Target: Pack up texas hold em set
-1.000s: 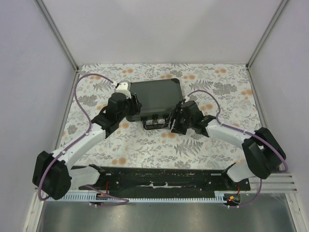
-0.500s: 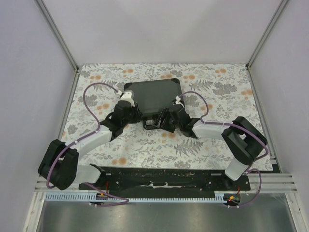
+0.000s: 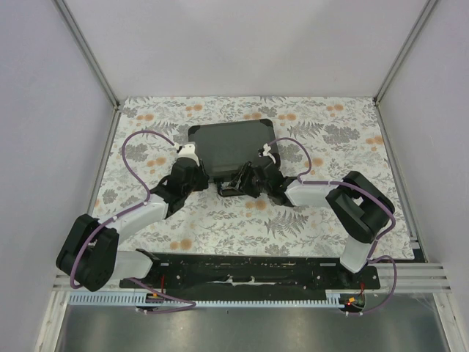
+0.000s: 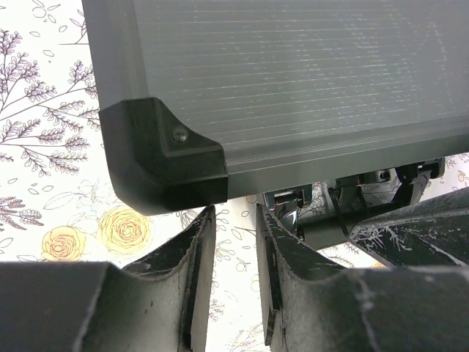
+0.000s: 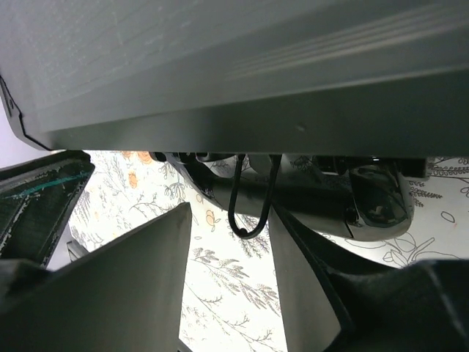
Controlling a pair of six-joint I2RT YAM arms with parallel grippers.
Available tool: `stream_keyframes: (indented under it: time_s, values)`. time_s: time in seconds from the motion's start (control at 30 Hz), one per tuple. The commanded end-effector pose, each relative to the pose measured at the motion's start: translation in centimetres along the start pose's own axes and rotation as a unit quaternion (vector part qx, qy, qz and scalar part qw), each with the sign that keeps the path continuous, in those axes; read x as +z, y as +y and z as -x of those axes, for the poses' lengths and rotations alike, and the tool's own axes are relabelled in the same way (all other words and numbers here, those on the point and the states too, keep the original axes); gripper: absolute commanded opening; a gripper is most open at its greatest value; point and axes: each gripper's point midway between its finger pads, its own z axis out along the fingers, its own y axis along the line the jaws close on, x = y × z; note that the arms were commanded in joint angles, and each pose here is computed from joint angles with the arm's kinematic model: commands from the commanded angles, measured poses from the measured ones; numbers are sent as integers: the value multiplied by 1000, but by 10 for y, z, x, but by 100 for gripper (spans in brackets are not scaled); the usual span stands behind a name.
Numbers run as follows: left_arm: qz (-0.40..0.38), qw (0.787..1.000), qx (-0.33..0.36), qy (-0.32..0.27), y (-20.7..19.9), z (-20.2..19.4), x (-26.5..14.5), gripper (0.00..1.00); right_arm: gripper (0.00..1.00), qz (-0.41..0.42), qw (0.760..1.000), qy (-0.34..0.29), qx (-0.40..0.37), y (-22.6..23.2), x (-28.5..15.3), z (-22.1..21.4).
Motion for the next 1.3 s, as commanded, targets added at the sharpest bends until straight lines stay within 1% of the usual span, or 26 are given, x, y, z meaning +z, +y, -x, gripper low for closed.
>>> stream_keyframes:
  time_s: [0.0,0.27,0.43,0.63,0.8,1.1,1.27]
  values:
    - [14,999,-11,-31,5,13,-2,34,52,26,999,-44,15,24,3,24]
    - [19,999,-8,-27,7,10,1,34,52,39,997,-69,14,35,3,38]
    - [14,1000,-6,-27,6,10,0,34,60,56,995,-85,11,46,-1,46]
    - [14,1000,-3,-26,8,7,0,34,61,56,994,-92,4,48,1,50]
    - [14,1000,-2,-23,8,5,1,34,60,50,993,-106,-3,46,2,56]
    - [15,1000,-2,-27,8,7,-1,34,59,-4,990,-141,-14,28,0,70]
    - [13,1000,-2,-26,7,7,-1,34,61,-2,991,-136,-19,29,4,68]
